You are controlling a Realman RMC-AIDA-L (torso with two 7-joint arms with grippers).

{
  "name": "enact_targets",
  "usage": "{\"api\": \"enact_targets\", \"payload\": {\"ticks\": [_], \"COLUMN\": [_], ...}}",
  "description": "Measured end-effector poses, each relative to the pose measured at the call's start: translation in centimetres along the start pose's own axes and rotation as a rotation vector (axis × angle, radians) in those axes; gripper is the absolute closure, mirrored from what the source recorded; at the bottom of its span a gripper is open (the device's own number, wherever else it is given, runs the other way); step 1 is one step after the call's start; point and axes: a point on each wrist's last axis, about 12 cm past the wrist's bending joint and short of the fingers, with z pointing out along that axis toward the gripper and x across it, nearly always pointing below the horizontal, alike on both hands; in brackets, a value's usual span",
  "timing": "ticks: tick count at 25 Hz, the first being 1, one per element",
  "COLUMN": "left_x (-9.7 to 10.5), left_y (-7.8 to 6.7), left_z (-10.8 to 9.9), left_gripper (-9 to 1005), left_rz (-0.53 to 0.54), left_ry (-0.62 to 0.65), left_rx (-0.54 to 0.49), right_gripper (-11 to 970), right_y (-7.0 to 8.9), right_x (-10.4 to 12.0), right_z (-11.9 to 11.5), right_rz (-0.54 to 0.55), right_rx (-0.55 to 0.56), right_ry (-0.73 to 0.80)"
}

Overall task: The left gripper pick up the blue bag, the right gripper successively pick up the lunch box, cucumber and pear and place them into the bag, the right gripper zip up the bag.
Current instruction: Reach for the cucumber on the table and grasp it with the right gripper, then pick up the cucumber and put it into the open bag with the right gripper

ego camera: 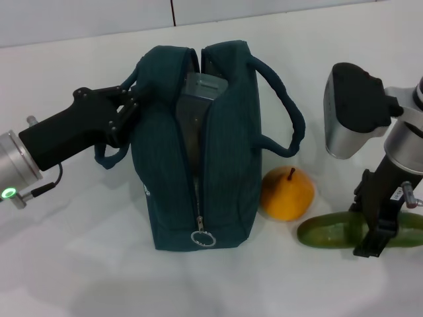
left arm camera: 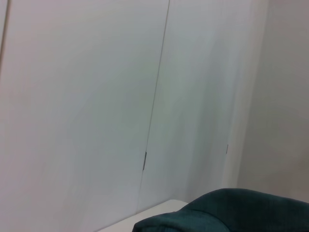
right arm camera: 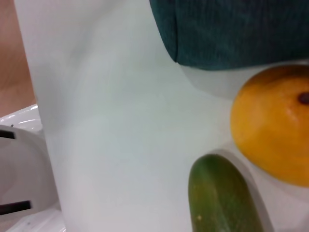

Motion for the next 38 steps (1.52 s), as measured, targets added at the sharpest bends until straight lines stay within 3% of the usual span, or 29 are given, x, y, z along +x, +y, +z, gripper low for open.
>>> {"api": "enact_targets", "payload": {"ticks": [2, 11, 15, 23, 29, 33, 38], "left_x": [0.0, 0.2, 0.2, 0.2, 0.2, 0.2, 0.0], "left_y": [0.0, -0.1, -0.1, 0.0, 0.0, 0.0, 0.0], "left_z": [0.0, -0.1, -0.2, -0.4, -0.4, -0.4, -0.2], "left_gripper": [950, 950, 950, 950, 950, 950, 950], "left_rz": [0.000, 0.001, 0.001, 0.011, 0.016, 0.018, 0.033], "left_ry": [0.000, 0.000, 0.000, 0.000, 0.000, 0.000, -0.002], "left_rx": [0.000, -0.003, -0.004, -0.007, -0.007, -0.009, -0.002], "right_gripper": [176, 411, 413, 419, 422, 425, 428], "right_y": [-0.1, -0.4, -0.7, -1.4, -1.9, -2.9, -3.3], "right_x": [0.0, 0.0, 0.5, 4.1, 6.3, 6.3, 5.0], "right_z": [0.1, -0.1, -1.3, -5.5, -6.7, -7.7, -8.8], "right_rz": [0.013, 0.040, 0.073, 0.089, 0.079, 0.031, -0.018], "right_rx": [-0.010, -0.009, -0.015, -0.109, -0.112, -0.009, 0.011], "right_ry": [0.012, 0.000, -0.079, -0.477, -0.758, -1.050, -1.218]}}
